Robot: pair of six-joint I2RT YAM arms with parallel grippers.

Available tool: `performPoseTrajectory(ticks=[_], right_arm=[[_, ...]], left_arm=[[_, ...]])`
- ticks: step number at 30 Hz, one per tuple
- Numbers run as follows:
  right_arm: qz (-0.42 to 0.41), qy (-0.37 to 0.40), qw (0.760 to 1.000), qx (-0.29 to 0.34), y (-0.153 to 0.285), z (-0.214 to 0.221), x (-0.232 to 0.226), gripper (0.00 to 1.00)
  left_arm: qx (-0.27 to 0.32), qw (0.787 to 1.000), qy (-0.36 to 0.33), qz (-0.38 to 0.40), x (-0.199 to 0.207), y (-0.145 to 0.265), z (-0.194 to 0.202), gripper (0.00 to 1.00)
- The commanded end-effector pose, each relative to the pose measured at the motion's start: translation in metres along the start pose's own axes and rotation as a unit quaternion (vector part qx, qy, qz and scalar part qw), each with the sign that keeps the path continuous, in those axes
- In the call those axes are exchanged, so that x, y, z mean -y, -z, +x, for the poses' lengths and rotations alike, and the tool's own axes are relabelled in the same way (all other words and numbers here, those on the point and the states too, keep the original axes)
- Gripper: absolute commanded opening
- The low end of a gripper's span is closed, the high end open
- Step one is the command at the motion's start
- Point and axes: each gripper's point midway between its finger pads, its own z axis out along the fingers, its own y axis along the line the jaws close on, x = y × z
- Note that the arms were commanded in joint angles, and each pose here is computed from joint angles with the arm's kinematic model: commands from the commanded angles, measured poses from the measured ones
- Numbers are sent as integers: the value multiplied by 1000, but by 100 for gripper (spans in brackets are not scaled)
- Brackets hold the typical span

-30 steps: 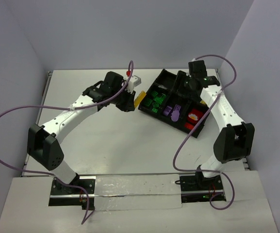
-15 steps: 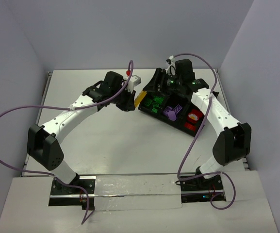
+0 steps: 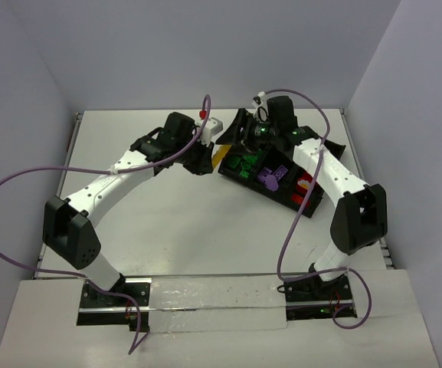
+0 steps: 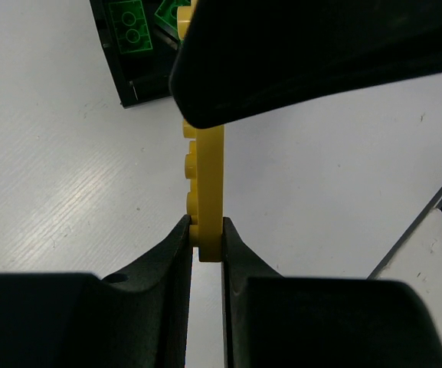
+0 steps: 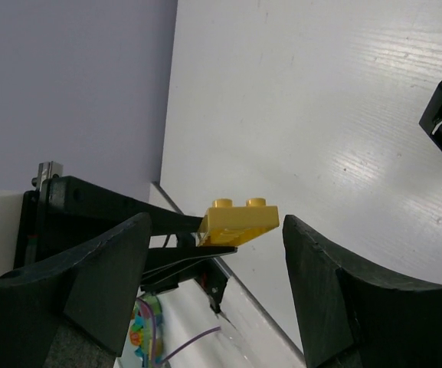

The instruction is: Sort the legos into containers by color

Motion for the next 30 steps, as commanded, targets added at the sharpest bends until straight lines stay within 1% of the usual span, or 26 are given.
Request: performPoseTrajectory(ticks=[1, 4, 6, 8, 9, 11, 13, 14, 17, 18, 19, 20, 22, 23, 24, 25, 28, 30], right_arm=[[-15, 8, 1000, 5, -10, -2, 0, 76], [-18, 5, 1000, 0, -14, -1, 2, 76], [-22, 3, 1000, -3, -17, -2, 3, 74], [-28, 4, 1000, -6, -18, -1, 2, 70], [-33, 3, 999, -7, -19, -1, 1, 66], [-40, 3, 999, -9, -19, -1, -1, 61], [-45, 1, 999, -12, -20, 0, -3, 48], [-42, 0, 999, -12, -19, 0, -2, 35], [-32, -1, 999, -8, -18, -1, 1, 8], [-26, -3, 1000, -7, -16, -1, 2, 2], [-22, -3, 1000, -5, -15, -1, 3, 0], [-13, -3, 1000, 0, -14, -2, 4, 0], [22, -2, 999, 25, -8, -11, 13, 0], [42, -1, 998, 40, -5, -17, 19, 0], [67, -3, 996, 54, 1, -22, 25, 0], [83, -3, 994, 70, 3, -29, 31, 0], [152, -6, 980, 125, 31, -53, 51, 0], [190, 2, 970, 155, 48, -66, 63, 0]], left_arm=[[40, 999, -20, 8, 6, 5, -25, 0], [42, 999, -21, 8, 6, 6, -27, 0], [42, 999, -21, 9, 6, 5, -28, 0], [42, 999, -20, 10, 7, 5, -28, 0], [44, 999, -20, 9, 7, 6, -30, 0], [45, 999, -19, 9, 6, 5, -30, 0], [44, 999, -18, 9, 7, 4, -30, 0], [45, 999, -16, 9, 7, 4, -31, 0], [44, 999, -13, 10, 7, 3, -30, 0], [45, 999, -13, 11, 7, 3, -30, 0], [47, 999, -13, 11, 7, 2, -31, 1], [49, 999, -10, 8, 6, 2, -33, 8], [56, 998, 4, 0, 4, 1, -38, 40], [63, 998, 14, -14, 2, 3, -40, 65], [75, 996, 26, -43, -5, 6, -42, 98], [84, 995, 25, -43, -6, 6, -47, 99], [138, 984, 35, -106, -23, 27, -52, 99], [159, 974, 65, -151, -36, 39, -52, 99]])
